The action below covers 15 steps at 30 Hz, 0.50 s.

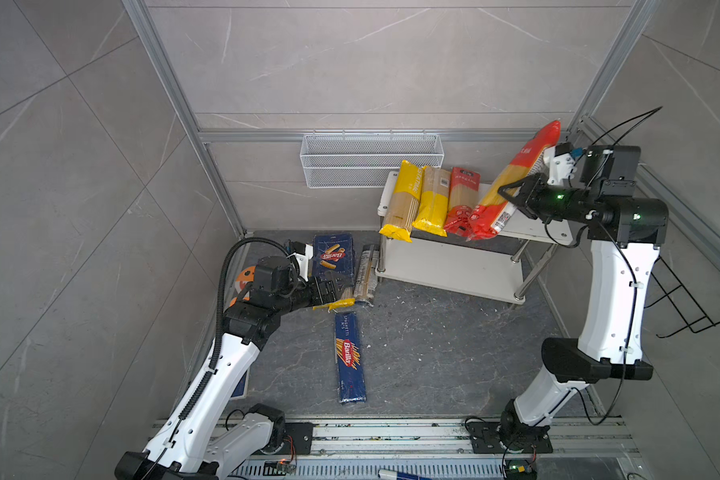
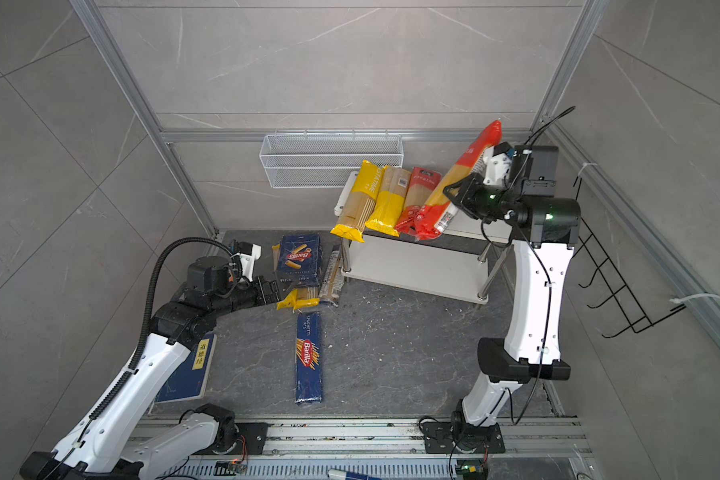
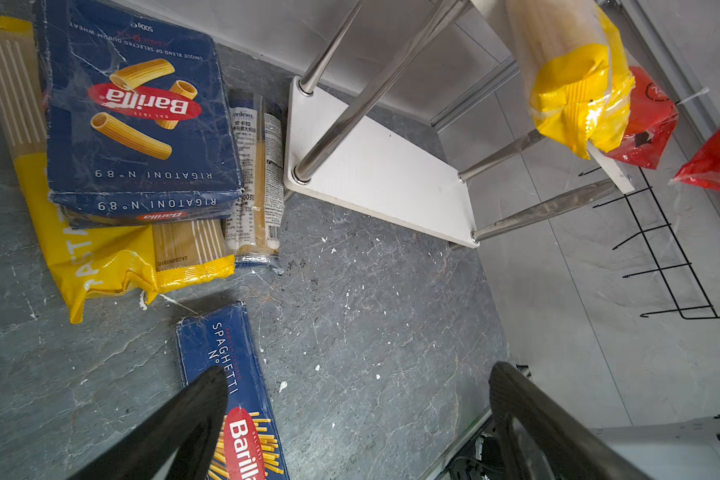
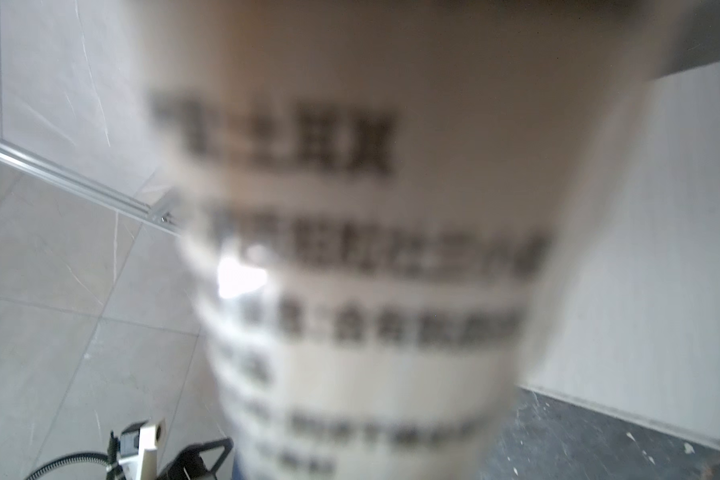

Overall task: Place and organize the pasta boxes and bags onto the shelf
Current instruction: 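Lower the red bag onto the shelf top beside the other bags with the right gripper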

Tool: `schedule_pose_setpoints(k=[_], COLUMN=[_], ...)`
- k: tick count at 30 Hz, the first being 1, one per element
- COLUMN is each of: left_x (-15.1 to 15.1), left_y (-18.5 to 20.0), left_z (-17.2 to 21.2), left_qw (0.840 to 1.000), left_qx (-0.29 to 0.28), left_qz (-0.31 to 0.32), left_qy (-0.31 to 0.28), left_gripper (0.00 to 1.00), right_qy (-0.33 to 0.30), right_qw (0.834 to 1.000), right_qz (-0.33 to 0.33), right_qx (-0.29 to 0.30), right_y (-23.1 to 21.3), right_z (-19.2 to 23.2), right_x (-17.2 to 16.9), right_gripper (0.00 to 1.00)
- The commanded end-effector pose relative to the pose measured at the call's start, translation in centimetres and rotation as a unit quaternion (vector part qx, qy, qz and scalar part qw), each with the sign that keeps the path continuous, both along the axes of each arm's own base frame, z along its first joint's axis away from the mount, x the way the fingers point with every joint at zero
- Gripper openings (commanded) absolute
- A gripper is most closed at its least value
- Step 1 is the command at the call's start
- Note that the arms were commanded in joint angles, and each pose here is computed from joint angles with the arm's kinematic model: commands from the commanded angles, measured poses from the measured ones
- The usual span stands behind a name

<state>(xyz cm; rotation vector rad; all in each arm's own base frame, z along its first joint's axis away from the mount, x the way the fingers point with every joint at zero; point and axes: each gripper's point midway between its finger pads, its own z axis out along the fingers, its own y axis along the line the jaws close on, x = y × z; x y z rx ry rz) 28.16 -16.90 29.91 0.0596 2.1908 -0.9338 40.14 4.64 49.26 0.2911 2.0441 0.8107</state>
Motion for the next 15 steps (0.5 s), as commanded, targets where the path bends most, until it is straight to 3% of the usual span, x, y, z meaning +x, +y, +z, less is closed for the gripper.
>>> schedule_pose_setpoints(k=[1, 7, 15], left_x=[-0.2, 0.0, 0.8], left_y=[0.0, 0.4, 0.0], left_z=[2.5, 2.4, 1.4], left_qw=[0.999, 0.999, 0.999], left_qx=[-0.014, -0.014, -0.021], left_qz=[-0.018, -0.015, -0.021], left_qy=[-0.041, -0.040, -0.026], left_gripper=[1.00, 1.00, 1.00], right_qy=[-0.089, -0.056, -0.003], right_qw=[0.992, 0.993, 0.996], right_qz=[0.060, 0.048, 0.033], right_qx=[0.064, 0.092, 0.081], right_y=[0.2, -2.7, -4.1], right_z=[5.3, 2.7, -1.3], right_x=[0.5, 4.0, 5.5], right_gripper=[0.00, 0.00, 0.00])
